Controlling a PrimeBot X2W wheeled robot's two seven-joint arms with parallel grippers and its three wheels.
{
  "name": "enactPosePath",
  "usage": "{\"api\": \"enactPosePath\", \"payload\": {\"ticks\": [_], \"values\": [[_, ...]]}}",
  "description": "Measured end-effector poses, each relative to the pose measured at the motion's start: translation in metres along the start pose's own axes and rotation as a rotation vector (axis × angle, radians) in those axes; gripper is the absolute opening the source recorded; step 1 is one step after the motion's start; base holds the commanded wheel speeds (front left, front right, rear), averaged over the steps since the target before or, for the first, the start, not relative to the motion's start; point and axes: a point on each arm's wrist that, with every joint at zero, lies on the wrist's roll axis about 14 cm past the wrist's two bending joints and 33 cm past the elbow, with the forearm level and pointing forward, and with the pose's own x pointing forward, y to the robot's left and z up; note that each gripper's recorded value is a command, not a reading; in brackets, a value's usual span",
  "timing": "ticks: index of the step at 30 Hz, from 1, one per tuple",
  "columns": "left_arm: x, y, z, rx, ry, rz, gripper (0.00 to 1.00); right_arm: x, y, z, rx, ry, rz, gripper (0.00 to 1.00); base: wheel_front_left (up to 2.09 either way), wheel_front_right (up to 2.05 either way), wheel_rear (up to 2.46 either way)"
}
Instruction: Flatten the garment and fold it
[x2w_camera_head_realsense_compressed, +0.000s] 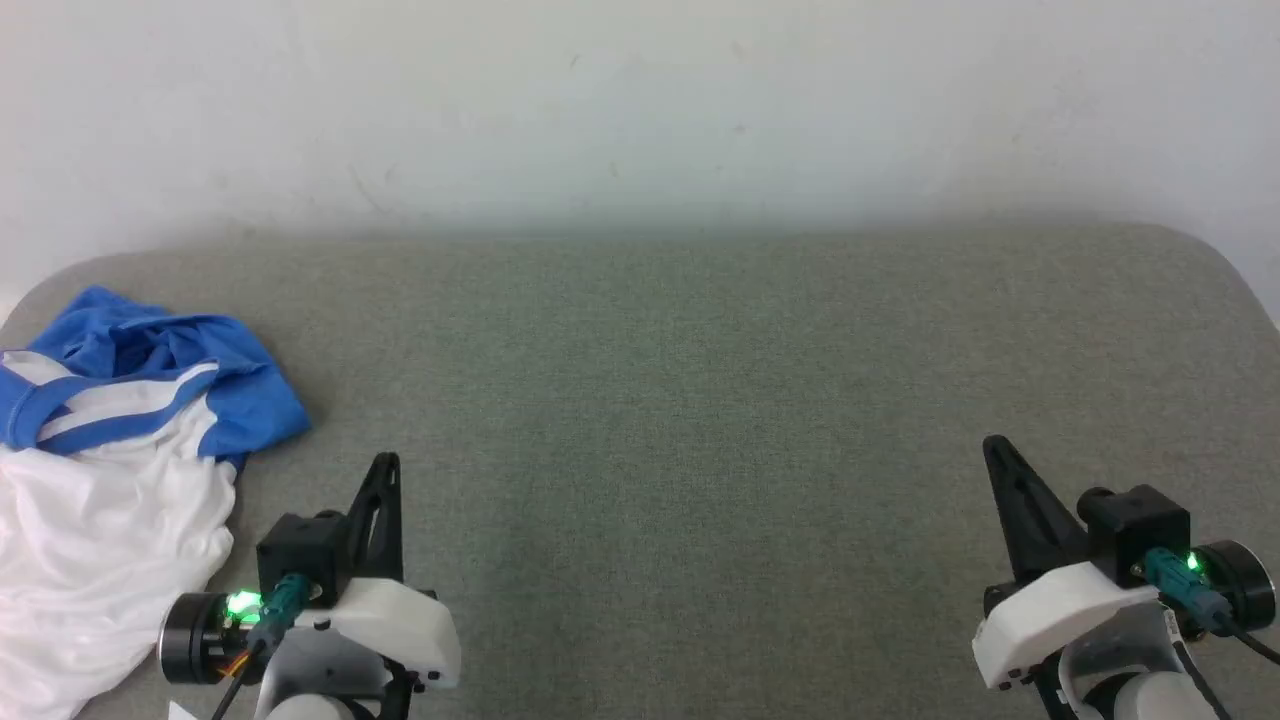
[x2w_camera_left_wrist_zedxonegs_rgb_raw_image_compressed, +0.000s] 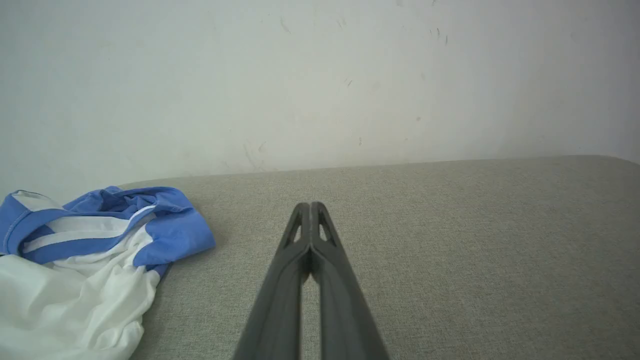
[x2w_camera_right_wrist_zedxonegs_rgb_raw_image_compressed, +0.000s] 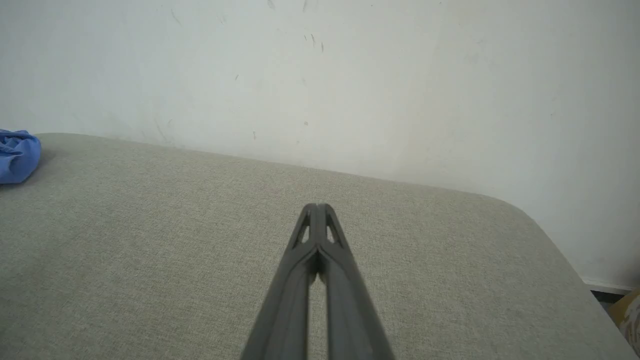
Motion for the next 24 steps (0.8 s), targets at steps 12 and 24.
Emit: {"api": "enactPosePath", "payload": {"ticks": [12, 24], "values": [[0.0000, 0.0000, 0.0001, 0.000, 0.000, 0.000, 0.00, 0.0000, 0.0000, 0.0000, 0.000, 0.000, 0.000, 0.00, 0.00, 0.00, 0.00], [0.0000, 0.0000, 0.0000, 0.000, 0.000, 0.000, 1.00, 0.0000, 0.0000, 0.0000, 0.000, 0.000, 0.000, 1.00, 0.00, 0.00, 0.00]]}}
